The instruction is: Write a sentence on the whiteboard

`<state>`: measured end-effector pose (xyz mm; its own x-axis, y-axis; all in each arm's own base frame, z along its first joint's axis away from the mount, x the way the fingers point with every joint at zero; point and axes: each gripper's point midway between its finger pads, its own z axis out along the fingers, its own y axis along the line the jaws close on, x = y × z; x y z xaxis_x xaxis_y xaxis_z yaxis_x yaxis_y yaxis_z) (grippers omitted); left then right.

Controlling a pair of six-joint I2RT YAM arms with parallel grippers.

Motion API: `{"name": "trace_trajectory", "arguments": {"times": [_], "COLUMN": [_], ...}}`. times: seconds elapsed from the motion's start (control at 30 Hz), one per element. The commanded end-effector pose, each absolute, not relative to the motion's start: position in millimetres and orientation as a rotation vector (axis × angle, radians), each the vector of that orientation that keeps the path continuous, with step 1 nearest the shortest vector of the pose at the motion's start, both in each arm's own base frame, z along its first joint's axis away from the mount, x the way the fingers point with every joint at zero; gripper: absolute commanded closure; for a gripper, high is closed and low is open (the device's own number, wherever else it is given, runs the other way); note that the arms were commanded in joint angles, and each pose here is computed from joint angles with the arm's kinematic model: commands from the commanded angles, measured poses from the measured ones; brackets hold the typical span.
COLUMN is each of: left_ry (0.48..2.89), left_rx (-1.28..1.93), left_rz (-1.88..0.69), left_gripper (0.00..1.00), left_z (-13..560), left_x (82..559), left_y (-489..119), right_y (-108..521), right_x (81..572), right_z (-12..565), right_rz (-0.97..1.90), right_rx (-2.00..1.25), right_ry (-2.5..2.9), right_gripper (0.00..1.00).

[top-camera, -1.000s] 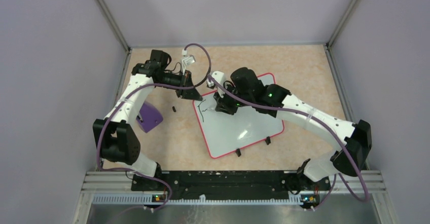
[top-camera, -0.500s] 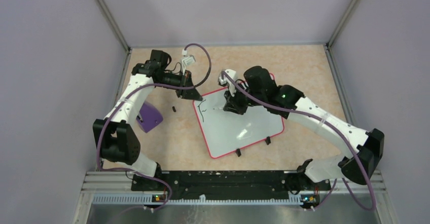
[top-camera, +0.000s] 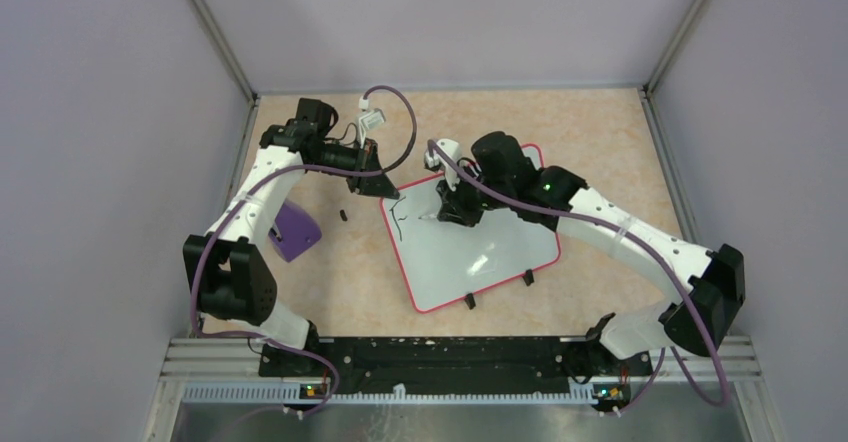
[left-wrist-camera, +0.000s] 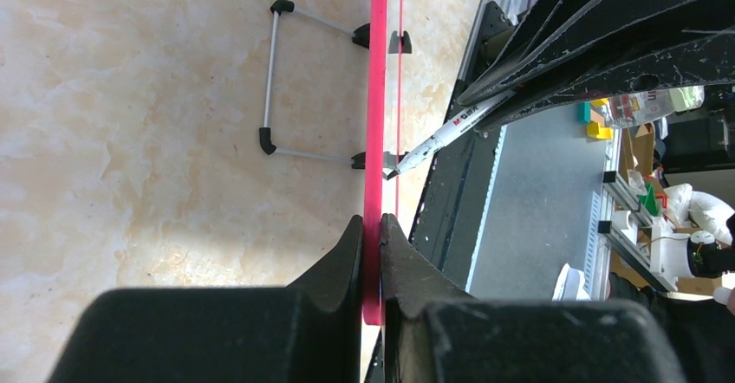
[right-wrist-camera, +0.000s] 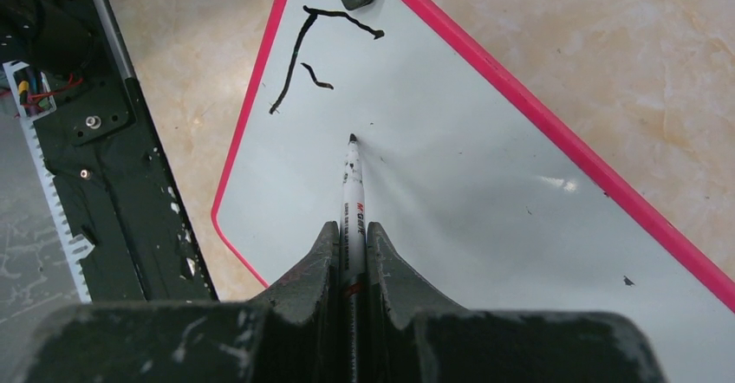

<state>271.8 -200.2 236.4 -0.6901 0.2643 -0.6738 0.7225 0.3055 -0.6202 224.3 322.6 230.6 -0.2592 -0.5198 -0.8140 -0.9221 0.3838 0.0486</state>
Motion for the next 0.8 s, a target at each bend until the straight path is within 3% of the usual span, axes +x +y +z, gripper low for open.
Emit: {"name": "trace_trajectory", "arguments": {"times": [0.0, 0.77], "left_ry": [2.075, 2.075], "left_rx": [0.905, 0.909], "left_rz": [-1.352, -1.35], "left_gripper": [1.0, 1.0], "left_z": [244.1, 242.7], "left_x": [272.3, 272.0], "left_y": [-200.7, -200.4], "right_y": [335.3, 339.1], "right_x": [239.1, 215.4], "right_z": [254.6, 230.0], "right_rz": [0.695, 0.719], "right_rx": [-1.182, -1.284], "right_ry": [1.844, 1.865], "right_gripper": [1.0, 1.0]}}
